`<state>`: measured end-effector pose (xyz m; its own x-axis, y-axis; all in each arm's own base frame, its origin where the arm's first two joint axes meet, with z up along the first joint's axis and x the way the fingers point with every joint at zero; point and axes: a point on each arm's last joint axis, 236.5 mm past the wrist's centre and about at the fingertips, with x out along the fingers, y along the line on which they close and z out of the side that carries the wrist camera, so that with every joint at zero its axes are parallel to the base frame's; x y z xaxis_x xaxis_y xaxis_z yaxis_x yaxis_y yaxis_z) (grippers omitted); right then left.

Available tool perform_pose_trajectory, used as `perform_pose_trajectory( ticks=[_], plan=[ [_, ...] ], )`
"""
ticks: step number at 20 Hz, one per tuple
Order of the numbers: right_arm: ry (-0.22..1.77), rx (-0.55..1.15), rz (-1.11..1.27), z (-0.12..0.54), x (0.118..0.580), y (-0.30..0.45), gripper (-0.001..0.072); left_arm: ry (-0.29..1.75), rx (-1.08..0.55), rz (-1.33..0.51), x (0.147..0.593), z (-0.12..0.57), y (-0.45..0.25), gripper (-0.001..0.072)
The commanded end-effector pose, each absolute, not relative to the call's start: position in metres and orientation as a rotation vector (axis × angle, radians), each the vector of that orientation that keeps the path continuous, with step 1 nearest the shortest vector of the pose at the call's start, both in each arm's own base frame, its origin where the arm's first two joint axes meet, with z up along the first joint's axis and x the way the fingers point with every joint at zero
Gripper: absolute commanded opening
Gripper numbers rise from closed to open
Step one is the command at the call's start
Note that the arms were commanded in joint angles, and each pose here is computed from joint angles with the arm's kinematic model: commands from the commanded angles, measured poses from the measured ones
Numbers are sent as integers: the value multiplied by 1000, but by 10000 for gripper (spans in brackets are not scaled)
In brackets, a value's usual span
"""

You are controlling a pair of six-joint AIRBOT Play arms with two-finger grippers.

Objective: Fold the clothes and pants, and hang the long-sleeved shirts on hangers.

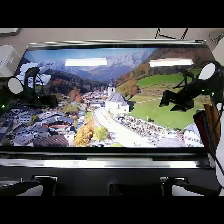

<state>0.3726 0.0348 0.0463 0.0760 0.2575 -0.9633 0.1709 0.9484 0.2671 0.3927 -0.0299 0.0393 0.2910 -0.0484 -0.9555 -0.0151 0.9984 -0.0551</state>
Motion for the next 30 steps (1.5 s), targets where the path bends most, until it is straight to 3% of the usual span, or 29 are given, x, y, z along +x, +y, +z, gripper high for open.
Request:
perform_pose_trajectory(
  ticks=[1, 15, 21, 24, 26, 28, 30],
  plan=[
    [1505, 349, 68, 46, 372, 35, 632, 1275, -57, -23, 393, 40, -30, 662],
    [1462, 363, 69, 47, 383, 37, 632, 1266, -83, -9, 395, 40, -31, 662],
    [1358, 351, 42, 49, 407, 29, 632, 915, -152, -41, 468, 79, -42, 662],
    [1319, 330, 18, 50, 415, 21, 632, 472, -180, -31, 547, 147, -32, 662],
    [1276, 331, 16, 52, 425, 20, 632, 390, -366, 70, 586, 155, 9, 669],
    [1258, 332, 14, 54, 429, 20, 631, 477, -562, 219, 614, 121, 74, 720],
    [1263, 332, 15, 53, 428, 20, 630, 594, -826, 334, 621, 74, 133, 720]
  ],
)
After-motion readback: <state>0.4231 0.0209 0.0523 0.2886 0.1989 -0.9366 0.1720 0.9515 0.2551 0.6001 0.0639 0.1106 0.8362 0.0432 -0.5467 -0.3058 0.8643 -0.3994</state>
